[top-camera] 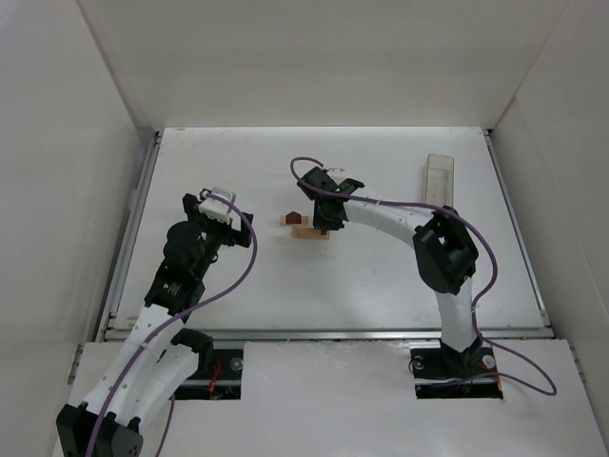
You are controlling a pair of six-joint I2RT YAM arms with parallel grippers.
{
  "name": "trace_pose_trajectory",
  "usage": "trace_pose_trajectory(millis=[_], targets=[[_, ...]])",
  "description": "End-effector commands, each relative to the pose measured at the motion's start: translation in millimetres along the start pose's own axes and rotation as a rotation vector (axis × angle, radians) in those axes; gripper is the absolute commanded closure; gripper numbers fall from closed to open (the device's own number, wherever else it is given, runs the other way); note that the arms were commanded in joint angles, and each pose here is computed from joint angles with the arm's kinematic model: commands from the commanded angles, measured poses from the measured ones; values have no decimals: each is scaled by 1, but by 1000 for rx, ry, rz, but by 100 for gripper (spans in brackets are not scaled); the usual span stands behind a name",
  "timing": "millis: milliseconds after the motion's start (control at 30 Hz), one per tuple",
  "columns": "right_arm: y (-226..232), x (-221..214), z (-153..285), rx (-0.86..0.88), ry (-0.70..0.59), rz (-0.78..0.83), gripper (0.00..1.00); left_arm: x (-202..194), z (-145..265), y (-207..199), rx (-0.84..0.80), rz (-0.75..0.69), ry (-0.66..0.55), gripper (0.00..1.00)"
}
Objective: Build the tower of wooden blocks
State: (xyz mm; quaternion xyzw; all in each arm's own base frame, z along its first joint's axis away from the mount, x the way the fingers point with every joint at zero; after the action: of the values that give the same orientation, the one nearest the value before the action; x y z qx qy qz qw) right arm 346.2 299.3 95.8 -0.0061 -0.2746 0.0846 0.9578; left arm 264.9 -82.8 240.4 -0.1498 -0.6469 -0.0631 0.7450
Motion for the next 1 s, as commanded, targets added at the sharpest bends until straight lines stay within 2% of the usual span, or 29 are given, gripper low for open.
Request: trace_pose_trajectory(millis=[0,967], targets=[[-3,7,4,-16,-26,-28,100,13,-1,-3,-17,5,-60,0],[-8,-3,-4,-55,1,-21,100,11,0,-3,-16,14,-51,0]])
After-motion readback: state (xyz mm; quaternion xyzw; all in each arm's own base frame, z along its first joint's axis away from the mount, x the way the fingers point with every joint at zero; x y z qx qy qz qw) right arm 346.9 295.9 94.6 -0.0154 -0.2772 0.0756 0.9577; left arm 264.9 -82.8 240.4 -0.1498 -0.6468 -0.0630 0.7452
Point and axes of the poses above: each gripper's point midway between its finger pads, its own z axis back along the fingers, its own y axis along the line the jaws close on, x = y × z, the point moved 3 cm from there along z, back along the fingers, and after that the axes turned 15 degrees about z, right-handed, at the moved point
